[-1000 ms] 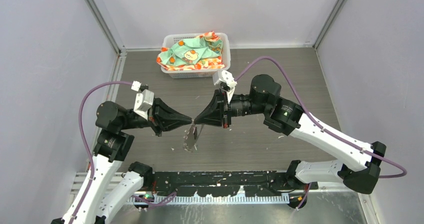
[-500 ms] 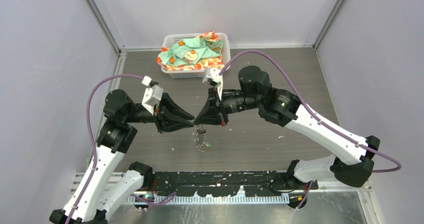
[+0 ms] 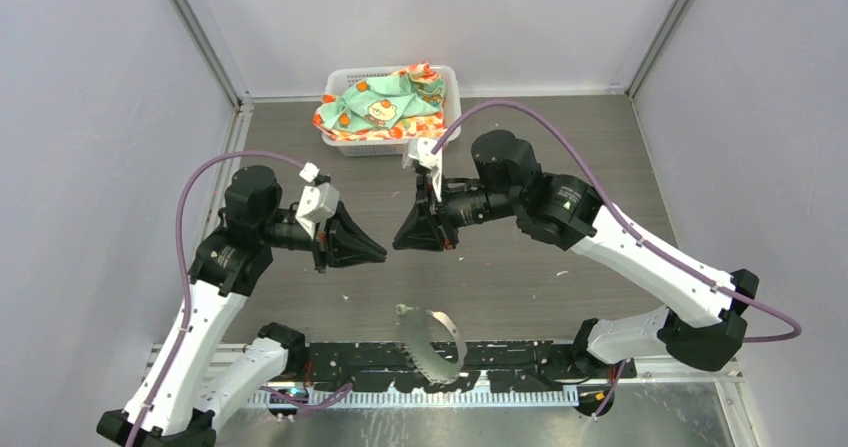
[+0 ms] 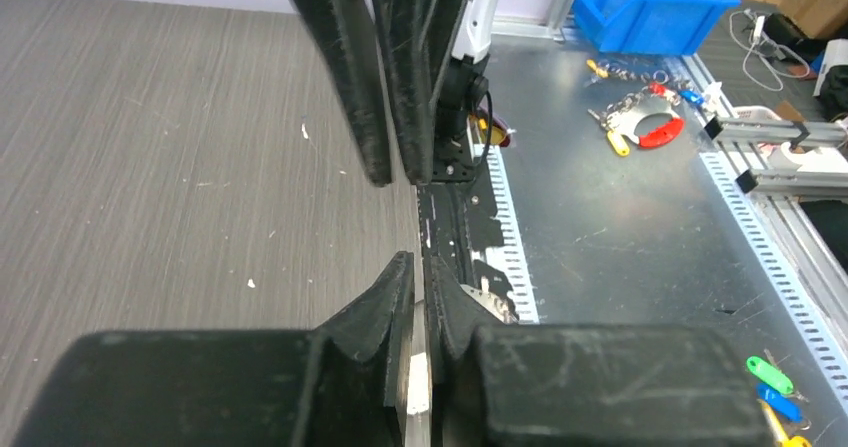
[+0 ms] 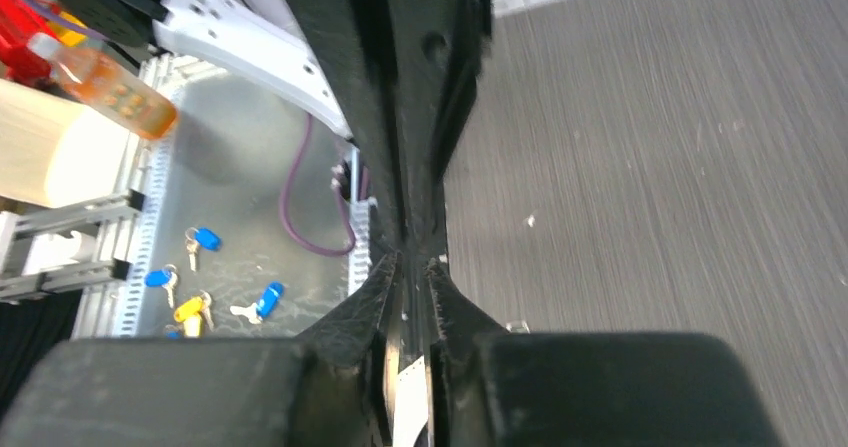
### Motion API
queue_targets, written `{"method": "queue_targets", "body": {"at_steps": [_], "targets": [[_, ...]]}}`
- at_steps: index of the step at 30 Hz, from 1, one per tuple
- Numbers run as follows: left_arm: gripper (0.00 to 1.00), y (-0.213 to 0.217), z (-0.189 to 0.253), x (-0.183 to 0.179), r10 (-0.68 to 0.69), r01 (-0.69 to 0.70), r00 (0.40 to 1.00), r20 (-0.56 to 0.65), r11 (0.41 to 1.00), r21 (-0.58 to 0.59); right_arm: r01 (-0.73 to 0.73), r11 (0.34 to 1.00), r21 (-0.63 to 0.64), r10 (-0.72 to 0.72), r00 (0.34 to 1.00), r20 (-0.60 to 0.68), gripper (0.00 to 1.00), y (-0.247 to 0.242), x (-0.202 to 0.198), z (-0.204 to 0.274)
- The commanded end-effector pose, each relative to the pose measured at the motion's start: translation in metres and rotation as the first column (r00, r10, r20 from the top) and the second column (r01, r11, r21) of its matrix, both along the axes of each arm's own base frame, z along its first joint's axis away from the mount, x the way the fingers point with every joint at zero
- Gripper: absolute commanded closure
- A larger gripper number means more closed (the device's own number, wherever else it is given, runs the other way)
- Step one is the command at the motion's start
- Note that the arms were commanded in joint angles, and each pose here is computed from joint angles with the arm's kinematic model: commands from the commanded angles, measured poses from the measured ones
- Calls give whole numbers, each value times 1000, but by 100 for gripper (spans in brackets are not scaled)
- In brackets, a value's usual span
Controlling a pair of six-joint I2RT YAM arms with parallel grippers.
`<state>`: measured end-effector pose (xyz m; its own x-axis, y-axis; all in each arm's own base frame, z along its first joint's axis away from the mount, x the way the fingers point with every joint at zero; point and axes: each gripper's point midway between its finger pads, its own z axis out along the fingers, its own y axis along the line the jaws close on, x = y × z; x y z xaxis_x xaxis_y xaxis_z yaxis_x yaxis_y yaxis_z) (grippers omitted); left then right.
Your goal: Put the keys on the keyring
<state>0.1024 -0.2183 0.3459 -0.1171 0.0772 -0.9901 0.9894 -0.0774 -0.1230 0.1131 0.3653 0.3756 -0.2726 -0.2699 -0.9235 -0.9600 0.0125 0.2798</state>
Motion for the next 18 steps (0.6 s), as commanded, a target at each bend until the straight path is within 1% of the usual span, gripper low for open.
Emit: {"method": "queue_targets", "body": {"at_steps": [1,2,3,5,6,8,9,11,12,13,14,16,18], "targets": [[80,10,-39,-11,-24,21,999,32,994,106,128,991,-50,-126,991,41,75,-12,18,-33],[70,13,-52,-14,-41,33,997,60,991,131,187,980,-66,-185,982,35,70,-17,24,-45],[65,17,-65,-18,-58,45,996,75,986,161,241,967,-89,-239,971,28,68,-22,30,-59],[55,22,-88,-18,-86,57,988,128,976,211,342,928,-147,-345,938,1,56,-36,37,-90],[52,23,-97,-16,-92,57,986,141,971,232,386,906,-173,-395,918,-25,53,-42,40,-107],[50,23,-110,-13,-117,73,981,157,962,262,451,864,-225,-479,873,-91,50,-54,38,-135],[49,22,-117,-12,-151,99,973,172,955,278,488,830,-270,-534,835,-133,49,-63,36,-150],[49,19,-132,-9,-213,133,953,216,934,332,496,790,-361,-579,797,-172,48,-78,24,-180],[49,16,-138,-3,-217,136,955,202,926,353,500,763,-410,-609,768,-197,46,-84,16,-196],[50,14,-140,1,-221,141,956,191,922,361,487,747,-452,-621,753,-217,46,-89,5,-210],[51,14,-142,3,-235,154,954,188,918,367,462,742,-486,-618,752,-229,45,-92,-7,-223],[51,14,-147,0,-272,189,944,184,908,373,416,723,-551,-634,717,-291,43,-95,-34,-248],[50,16,-153,-4,-305,212,928,213,905,370,352,726,-591,-628,688,-363,43,-95,-60,-267]]}}
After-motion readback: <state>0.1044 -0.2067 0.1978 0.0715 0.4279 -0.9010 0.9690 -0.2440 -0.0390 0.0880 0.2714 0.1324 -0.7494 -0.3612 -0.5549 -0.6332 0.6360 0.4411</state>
